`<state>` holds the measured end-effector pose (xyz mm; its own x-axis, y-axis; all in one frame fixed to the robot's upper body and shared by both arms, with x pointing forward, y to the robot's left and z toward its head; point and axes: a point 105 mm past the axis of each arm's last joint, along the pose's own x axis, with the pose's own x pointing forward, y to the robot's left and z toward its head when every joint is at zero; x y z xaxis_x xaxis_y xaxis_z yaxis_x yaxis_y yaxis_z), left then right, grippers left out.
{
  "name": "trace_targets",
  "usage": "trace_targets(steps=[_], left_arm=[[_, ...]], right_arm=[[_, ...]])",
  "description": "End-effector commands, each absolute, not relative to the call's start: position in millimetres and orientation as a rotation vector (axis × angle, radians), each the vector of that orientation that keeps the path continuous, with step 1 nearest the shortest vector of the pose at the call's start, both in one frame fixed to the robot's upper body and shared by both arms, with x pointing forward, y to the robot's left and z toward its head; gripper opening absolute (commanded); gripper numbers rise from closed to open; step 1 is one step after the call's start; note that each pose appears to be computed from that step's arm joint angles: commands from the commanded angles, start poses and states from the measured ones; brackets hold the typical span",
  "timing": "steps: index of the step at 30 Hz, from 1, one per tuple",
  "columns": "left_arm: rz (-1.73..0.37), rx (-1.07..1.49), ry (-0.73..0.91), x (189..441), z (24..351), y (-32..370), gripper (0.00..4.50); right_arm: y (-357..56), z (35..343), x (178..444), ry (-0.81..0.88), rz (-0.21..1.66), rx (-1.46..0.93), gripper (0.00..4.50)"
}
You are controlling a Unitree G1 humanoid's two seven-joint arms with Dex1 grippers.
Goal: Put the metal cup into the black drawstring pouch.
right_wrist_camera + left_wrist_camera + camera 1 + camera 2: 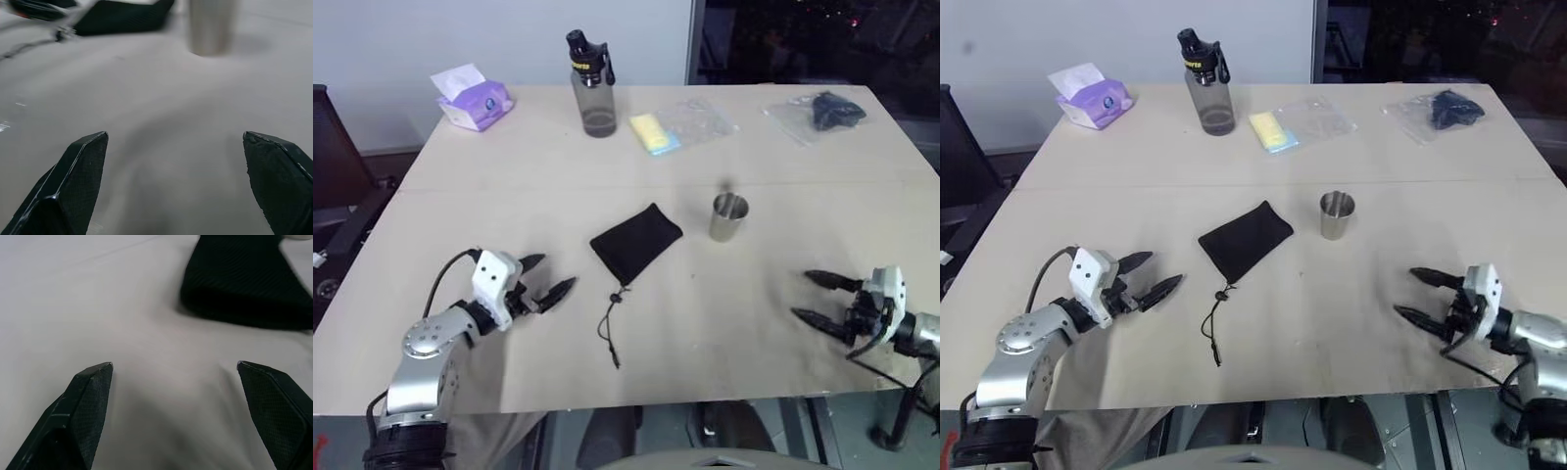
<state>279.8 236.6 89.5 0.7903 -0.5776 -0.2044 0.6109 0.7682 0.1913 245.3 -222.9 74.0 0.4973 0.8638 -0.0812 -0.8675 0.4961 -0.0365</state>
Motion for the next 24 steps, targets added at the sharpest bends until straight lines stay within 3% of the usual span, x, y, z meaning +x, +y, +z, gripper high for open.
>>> trace_targets(steps=[1,6,12,16,24], left_arm=[[-0.706,0.396,0.078,284.6,108.8,226.9,4.22],[-0.793,0.656,0.053,300.1,118.8,217.8,4.22],[-0.85,0.894,0.009,328.5,122.8,208.6,4.22],[-0.867,0.901,-0.061,342.7,131.6,193.2,4.22],[-0.988,0.946,-0.047,348.6,118.9,175.6,4.22]], right_arm=[[-201.5,91.6,233.7,-0.041,1.102,-0.087,4.47],[-171.4,96.2,213.3,-0.089,1.177,-0.097,4.47],[-163.7,101.1,218.5,-0.123,1.151,-0.094,4.47],[-163.5,102.1,221.4,-0.132,1.121,-0.088,4.47],[-165.5,100.6,221.1,-0.131,1.077,-0.089,4.47]])
